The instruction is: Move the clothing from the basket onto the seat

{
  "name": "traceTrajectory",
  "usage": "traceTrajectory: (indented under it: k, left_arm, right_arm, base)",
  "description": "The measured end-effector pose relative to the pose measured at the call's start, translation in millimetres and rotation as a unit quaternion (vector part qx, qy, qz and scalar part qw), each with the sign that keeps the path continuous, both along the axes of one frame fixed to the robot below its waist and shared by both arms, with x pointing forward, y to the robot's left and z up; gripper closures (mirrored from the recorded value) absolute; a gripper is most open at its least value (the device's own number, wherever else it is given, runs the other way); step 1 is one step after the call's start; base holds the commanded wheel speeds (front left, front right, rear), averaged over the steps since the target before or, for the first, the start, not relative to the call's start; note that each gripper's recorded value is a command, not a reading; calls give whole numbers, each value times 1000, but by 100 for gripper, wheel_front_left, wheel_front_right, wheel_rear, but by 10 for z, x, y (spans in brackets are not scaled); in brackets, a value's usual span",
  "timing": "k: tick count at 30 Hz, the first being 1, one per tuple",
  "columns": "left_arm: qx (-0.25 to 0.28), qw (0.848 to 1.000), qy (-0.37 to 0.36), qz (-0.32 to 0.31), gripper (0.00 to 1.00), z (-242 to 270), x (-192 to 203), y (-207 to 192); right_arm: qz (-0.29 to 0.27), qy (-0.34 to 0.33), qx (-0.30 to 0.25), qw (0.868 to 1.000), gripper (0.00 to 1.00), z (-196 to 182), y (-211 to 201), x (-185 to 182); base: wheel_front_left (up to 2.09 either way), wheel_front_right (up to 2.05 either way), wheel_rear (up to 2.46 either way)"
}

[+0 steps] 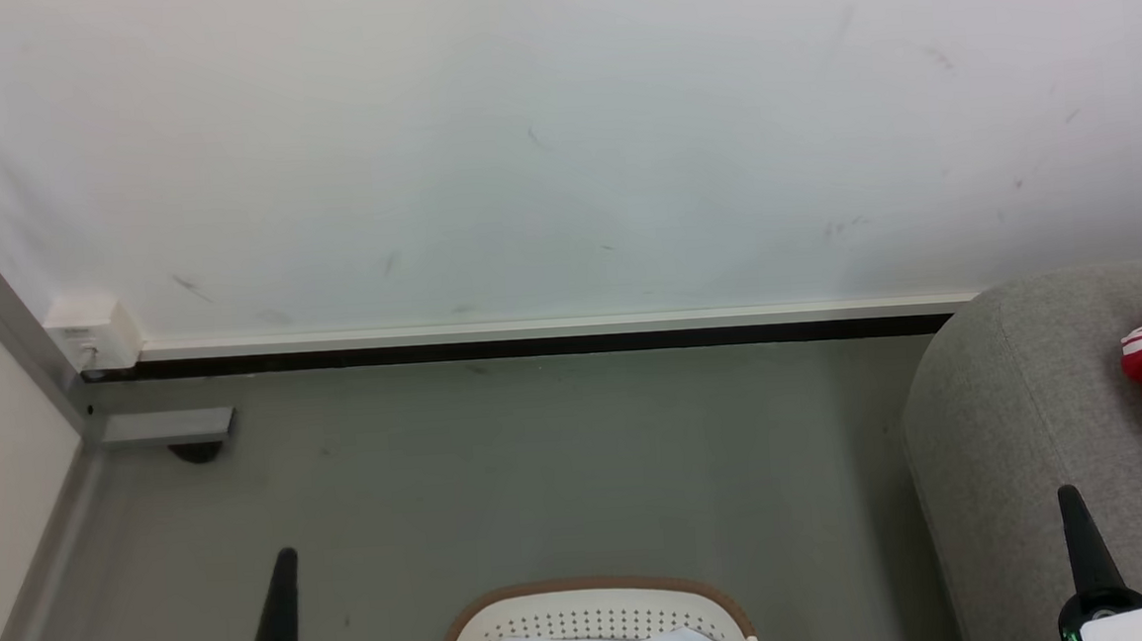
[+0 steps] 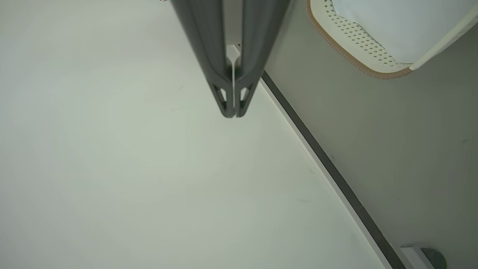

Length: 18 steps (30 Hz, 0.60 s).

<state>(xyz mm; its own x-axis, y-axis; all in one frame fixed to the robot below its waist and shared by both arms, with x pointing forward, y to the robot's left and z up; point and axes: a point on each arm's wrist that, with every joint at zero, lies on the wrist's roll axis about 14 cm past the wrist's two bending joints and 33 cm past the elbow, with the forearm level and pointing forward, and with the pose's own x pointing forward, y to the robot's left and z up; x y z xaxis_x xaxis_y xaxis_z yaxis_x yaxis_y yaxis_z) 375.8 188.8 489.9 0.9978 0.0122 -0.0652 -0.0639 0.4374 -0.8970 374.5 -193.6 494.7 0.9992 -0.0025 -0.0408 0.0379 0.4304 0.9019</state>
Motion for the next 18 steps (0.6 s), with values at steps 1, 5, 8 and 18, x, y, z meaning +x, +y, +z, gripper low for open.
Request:
traceTrajectory:
  k: [1, 5, 8, 18]
  left_arm:
    - [-4, 1000, 0, 0, 100, -1, 2, 0]
    - [-25, 1000, -1, 1, 100, 8, 12, 8]
    - [-37, 999, -3, 0, 100, 27, 29, 10]
    - [-83, 997, -6, 3, 100, 43, 48, 34]
  right_arm:
    - [1, 1, 4, 1000, 100, -2, 1, 1]
    - [-1, 2, 26, 1000, 100, -5, -3, 6]
    - [0, 2, 37, 999, 100, -1, 0, 15]
    - [-2, -3, 81, 997, 100, 37, -16, 55]
  base:
    - [0, 0, 0]
    - [0, 0, 0]
    - [0, 0, 0]
    - [0, 0, 0]
